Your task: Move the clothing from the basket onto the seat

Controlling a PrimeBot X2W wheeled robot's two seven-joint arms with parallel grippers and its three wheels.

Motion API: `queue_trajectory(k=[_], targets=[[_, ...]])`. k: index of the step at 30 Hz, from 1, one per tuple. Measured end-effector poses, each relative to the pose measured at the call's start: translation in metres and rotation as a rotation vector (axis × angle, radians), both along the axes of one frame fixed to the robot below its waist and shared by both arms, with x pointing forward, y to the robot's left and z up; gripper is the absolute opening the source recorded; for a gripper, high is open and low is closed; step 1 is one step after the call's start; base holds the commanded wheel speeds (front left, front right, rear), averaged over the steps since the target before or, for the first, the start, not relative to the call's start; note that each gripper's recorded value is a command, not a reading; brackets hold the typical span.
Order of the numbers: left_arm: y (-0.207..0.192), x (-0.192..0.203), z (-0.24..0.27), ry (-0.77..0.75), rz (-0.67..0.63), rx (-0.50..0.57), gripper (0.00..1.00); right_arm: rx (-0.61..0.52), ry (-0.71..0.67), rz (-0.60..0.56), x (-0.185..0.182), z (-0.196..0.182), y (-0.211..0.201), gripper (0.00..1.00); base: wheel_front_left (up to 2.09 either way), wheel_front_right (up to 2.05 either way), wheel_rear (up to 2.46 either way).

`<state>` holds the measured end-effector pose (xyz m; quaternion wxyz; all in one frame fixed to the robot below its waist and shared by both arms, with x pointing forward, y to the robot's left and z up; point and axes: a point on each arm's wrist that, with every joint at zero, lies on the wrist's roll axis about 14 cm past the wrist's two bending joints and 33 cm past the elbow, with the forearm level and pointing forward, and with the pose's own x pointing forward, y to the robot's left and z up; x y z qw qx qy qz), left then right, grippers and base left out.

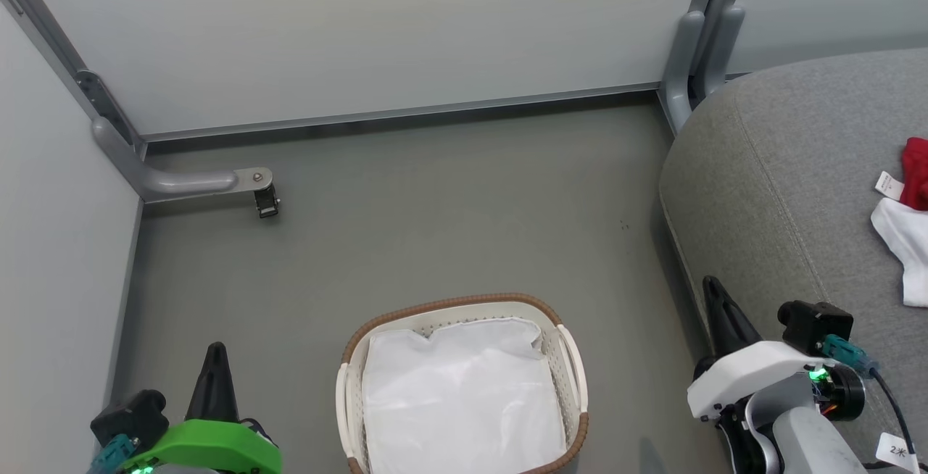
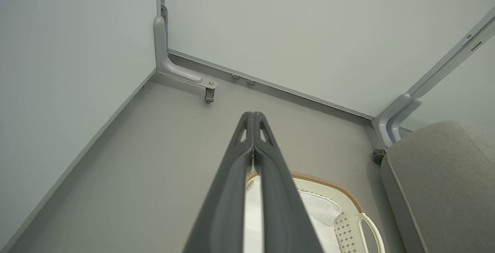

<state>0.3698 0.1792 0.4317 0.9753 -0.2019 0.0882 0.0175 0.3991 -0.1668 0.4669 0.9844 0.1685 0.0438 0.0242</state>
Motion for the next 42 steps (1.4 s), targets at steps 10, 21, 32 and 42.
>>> queue_trajectory(k=[10,21,32,42], targets=[[0.005,0.001,0.004,0.006,0.050,-0.152,0.00,0.167,0.016,-0.050,-0.001,0.002,-0.008,0.00,0.00,0.00,0.00],[0.010,0.002,0.008,0.005,0.093,-0.309,0.00,0.336,0.024,-0.087,-0.001,0.006,-0.014,0.00,0.00,0.00,0.00],[0.012,0.005,0.015,-0.007,0.120,-0.449,0.00,0.486,0.030,-0.113,-0.003,0.008,-0.019,0.00,0.00,0.00,0.00],[0.013,0.007,0.020,-0.015,0.134,-0.565,0.00,0.609,0.029,-0.127,-0.004,0.011,-0.022,0.00,0.00,0.00,0.00]])
